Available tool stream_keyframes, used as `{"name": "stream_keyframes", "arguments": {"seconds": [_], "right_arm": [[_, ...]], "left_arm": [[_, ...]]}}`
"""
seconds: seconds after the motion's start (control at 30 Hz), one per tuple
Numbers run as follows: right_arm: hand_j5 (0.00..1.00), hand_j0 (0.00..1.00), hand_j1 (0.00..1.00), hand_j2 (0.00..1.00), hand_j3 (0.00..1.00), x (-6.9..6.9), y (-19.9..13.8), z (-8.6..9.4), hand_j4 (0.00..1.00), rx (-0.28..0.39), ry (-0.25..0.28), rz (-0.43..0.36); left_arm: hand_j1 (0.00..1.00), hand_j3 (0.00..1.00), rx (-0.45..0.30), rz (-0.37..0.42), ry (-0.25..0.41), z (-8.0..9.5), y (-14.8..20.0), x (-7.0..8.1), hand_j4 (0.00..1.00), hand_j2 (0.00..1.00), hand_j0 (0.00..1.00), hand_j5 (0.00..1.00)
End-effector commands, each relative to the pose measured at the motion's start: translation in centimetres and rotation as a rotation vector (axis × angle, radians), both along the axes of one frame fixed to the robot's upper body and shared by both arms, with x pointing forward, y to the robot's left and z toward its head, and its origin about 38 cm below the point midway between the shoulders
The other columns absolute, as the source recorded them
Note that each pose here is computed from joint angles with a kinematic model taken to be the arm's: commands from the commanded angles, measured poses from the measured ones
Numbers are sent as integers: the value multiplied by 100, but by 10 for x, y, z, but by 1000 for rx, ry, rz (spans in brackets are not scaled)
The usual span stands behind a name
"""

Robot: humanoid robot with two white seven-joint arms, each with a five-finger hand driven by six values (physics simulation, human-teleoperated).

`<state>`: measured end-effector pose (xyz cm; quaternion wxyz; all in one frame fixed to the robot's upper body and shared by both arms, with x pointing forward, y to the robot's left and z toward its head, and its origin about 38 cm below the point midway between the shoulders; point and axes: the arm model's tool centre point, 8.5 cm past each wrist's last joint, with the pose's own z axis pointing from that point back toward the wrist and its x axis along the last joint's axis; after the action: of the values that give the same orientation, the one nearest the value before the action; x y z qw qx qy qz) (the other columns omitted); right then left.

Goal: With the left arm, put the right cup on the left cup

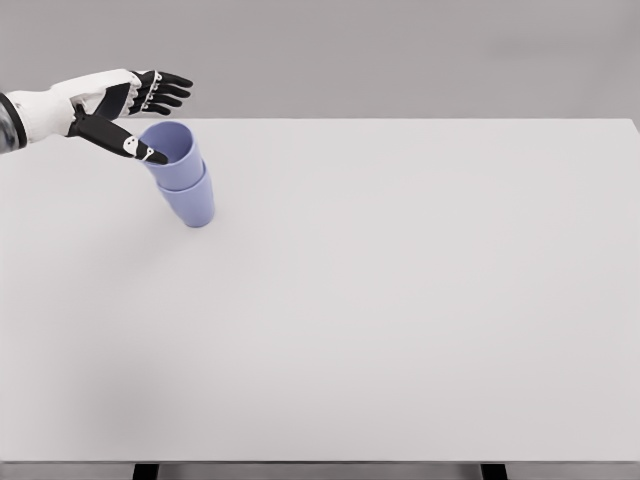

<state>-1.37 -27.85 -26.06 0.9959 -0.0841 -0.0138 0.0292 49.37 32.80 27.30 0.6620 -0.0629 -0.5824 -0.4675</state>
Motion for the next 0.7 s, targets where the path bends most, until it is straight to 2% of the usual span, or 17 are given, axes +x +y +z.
{"name": "stream_keyframes", "arguments": {"seconds": [0.0,0.07,0.1,0.17,0.2,0.33,0.4,0.43,0.47,0.53,0.57,0.6,0.67], "right_arm": [[100,100,100,100,100,0,0,0,100,0,0,0],[100,100,100,100,100,0,0,0,100,0,0,0],[100,100,100,100,100,0,0,0,100,0,0,0],[100,100,100,100,100,0,0,0,100,0,0,0],[100,100,100,100,100,0,0,0,100,0,0,0],[100,100,100,100,100,0,0,0,100,0,0,0],[100,100,100,100,100,0,0,0,100,0,0,0],[100,100,100,100,100,0,0,0,100,0,0,0],[100,100,100,100,100,0,0,0,100,0,0,0],[100,100,100,100,100,0,0,0,100,0,0,0],[100,100,100,100,100,0,0,0,100,0,0,0],[100,100,100,100,100,0,0,0,100,0,0,0],[100,100,100,100,100,0,0,0,100,0,0,0]], "left_arm": [[94,94,-9,2,-7,4,1,0,94,94,94,94],[94,94,-9,2,-7,4,1,0,94,94,94,94],[94,94,-18,-13,-32,14,-4,-1,94,94,94,94],[94,94,-18,-13,-32,14,-4,-1,94,94,94,94],[100,100,-9,-2,-63,29,7,-6,100,100,100,100],[100,100,18,31,-93,47,31,-16,100,100,100,100],[100,100,18,31,-93,47,31,-16,100,100,100,100],[100,100,47,63,-97,52,51,-27,100,100,100,100],[100,100,52,80,-90,50,60,-30,100,100,100,100],[100,100,46,111,-85,46,76,-41,100,100,100,100],[100,100,46,111,-85,46,76,-41,100,100,100,100],[100,100,33,137,-76,40,89,-52,100,100,100,100],[100,100,30,140,-73,38,90,-53,100,100,100,100]]}}
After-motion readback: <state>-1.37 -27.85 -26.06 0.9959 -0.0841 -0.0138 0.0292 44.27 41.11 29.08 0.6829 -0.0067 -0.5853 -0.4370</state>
